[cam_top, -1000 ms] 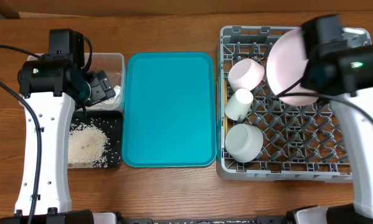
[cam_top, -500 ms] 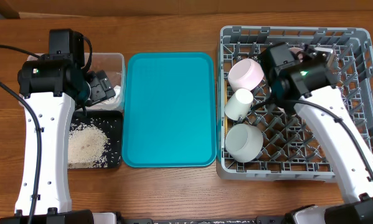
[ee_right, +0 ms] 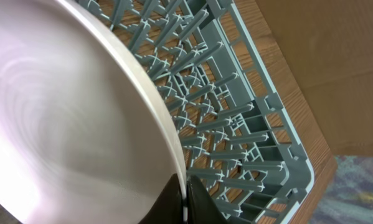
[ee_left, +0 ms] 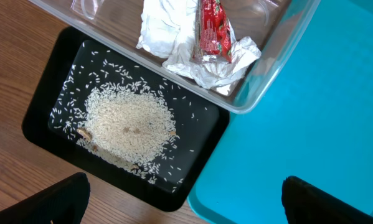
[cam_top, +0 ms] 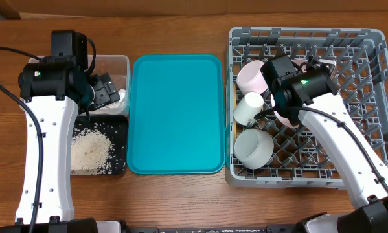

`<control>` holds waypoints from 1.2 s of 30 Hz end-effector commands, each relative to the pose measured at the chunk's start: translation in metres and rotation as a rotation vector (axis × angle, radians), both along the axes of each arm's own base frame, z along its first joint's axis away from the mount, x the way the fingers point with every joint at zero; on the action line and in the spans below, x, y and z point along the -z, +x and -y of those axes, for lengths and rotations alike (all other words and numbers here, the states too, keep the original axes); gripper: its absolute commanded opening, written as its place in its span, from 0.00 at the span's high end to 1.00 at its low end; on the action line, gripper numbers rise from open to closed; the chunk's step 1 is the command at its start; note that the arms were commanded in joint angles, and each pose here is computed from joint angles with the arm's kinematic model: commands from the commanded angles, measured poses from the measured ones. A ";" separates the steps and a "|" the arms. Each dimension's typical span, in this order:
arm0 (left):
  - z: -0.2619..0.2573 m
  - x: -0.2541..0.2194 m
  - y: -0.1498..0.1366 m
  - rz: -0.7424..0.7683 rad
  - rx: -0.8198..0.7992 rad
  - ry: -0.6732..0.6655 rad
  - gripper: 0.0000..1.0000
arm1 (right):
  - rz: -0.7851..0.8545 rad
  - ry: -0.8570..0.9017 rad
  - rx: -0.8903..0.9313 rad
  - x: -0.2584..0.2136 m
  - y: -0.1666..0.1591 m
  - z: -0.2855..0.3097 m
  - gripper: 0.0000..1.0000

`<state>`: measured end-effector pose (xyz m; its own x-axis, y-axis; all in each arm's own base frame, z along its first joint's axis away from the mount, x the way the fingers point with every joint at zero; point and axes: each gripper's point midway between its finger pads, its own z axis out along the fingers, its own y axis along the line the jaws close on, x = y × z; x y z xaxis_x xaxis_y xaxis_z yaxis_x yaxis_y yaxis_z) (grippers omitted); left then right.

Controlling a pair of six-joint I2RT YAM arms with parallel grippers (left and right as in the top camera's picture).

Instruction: Sort waste into correct bins and load items into the dishwasher

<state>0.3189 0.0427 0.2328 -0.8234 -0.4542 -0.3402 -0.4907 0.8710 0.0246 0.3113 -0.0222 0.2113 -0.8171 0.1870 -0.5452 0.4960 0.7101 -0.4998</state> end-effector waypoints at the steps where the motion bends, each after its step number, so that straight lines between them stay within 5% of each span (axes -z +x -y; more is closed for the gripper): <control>1: -0.001 -0.002 0.002 0.007 -0.004 0.006 0.00 | 0.015 0.005 0.006 0.000 0.000 -0.001 0.89; 6: -0.001 -0.002 0.002 0.007 -0.004 0.006 0.00 | 0.033 -0.001 0.005 -0.006 0.003 -0.001 0.69; 22: -0.001 -0.002 0.002 0.007 -0.004 0.006 0.00 | 0.146 0.143 0.054 -0.032 0.017 0.000 0.55; 25: -0.001 -0.002 0.002 0.007 -0.004 0.006 0.00 | 0.167 0.246 0.103 -0.032 0.019 0.014 0.61; 30: -0.001 -0.002 0.002 0.007 -0.004 0.006 0.00 | 0.259 0.487 0.084 -0.044 0.032 0.035 0.92; 36: -0.001 -0.002 0.002 0.007 -0.004 0.006 0.00 | 0.351 0.653 0.180 -0.049 0.025 0.079 0.96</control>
